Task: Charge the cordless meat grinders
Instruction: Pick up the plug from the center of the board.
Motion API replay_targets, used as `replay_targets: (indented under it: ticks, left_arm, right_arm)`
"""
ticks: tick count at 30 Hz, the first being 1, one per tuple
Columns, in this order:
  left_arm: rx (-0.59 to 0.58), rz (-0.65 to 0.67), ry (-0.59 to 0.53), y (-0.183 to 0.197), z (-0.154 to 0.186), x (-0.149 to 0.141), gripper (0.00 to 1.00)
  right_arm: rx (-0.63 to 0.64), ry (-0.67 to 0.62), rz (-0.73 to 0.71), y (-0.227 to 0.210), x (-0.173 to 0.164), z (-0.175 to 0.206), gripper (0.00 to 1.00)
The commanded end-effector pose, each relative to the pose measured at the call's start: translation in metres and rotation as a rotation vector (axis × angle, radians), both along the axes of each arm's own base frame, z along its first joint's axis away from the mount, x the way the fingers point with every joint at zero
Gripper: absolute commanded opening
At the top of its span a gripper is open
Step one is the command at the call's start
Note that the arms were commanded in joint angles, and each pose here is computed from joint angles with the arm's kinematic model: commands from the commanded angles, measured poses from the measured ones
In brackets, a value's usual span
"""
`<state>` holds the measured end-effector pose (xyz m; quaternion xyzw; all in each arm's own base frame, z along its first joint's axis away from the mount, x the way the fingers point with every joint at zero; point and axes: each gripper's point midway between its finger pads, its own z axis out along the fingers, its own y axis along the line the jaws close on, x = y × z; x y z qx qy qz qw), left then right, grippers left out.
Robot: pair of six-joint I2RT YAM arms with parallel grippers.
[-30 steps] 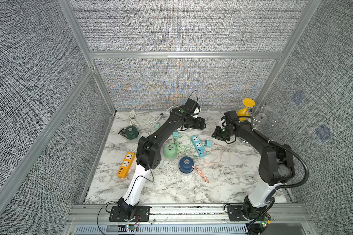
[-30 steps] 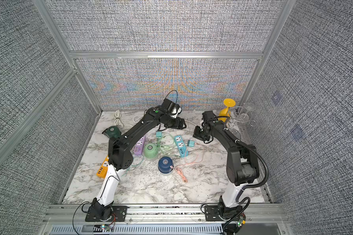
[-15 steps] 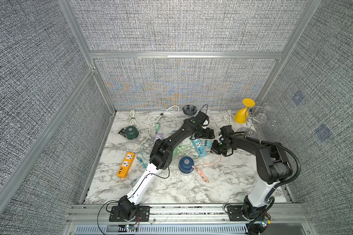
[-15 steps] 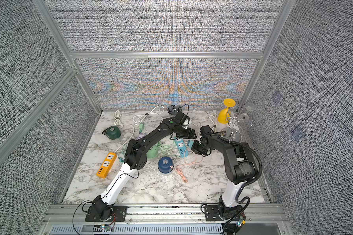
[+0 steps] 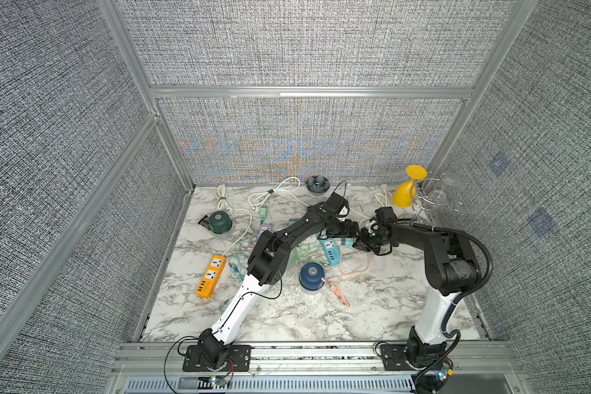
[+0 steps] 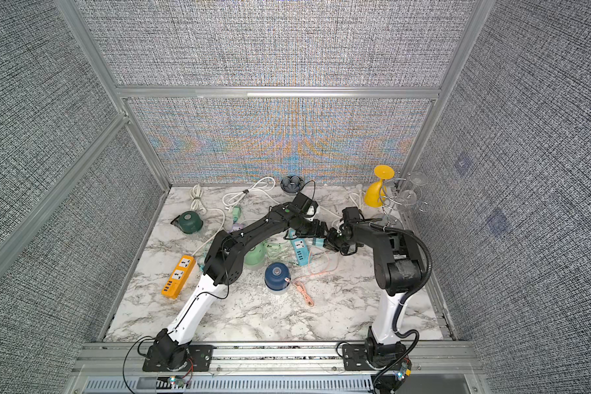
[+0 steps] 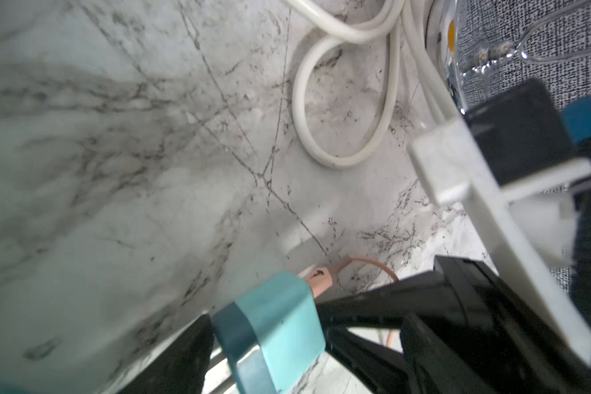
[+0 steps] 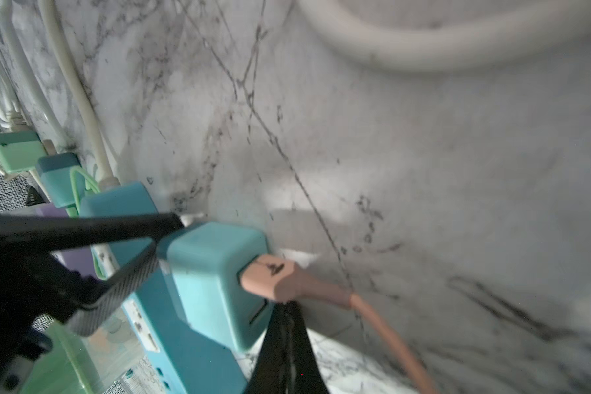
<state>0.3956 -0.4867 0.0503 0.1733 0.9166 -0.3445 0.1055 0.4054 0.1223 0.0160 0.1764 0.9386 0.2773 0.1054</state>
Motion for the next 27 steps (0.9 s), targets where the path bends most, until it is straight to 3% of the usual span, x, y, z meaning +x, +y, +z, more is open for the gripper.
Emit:
replay_targets:
  ticks: [1, 5, 8, 16, 20, 27]
  left_arm:
    - [-0.008, 0.016, 0.053, 0.005, 0.001, -0.012, 0.87]
    - [0.002, 0.019, 0.083, 0.011, 0.001, -0.024, 0.87]
    - [0.028, -0.008, 0.033, 0.014, 0.004, -0.028, 0.88]
    - [0.245, -0.222, -0.104, 0.026, -0.014, -0.052, 0.88]
    - [0.318, -0.261, -0.157, 0.035, -0.028, -0.053, 0.85]
    - [0.338, -0.28, -0.255, 0.035, -0.029, -0.041, 0.84]
  right_arm:
    - [-0.063, 0.044, -0.03, -0.012, -0.002, -0.013, 0.0]
    - [-0.065, 0.039, -0.031, -0.014, 0.002, -0.011, 0.0]
    - [-0.065, 0.033, -0.024, -0.014, 0.003, -0.008, 0.0]
    - [-0.072, 0.033, -0.012, -0.016, -0.003, -0.001, 0.0]
    - [-0.071, 0.025, -0.008, -0.016, -0.006, 0.003, 0.07]
    - [-0.071, 0.018, -0.001, -0.017, -0.011, 0.007, 0.1]
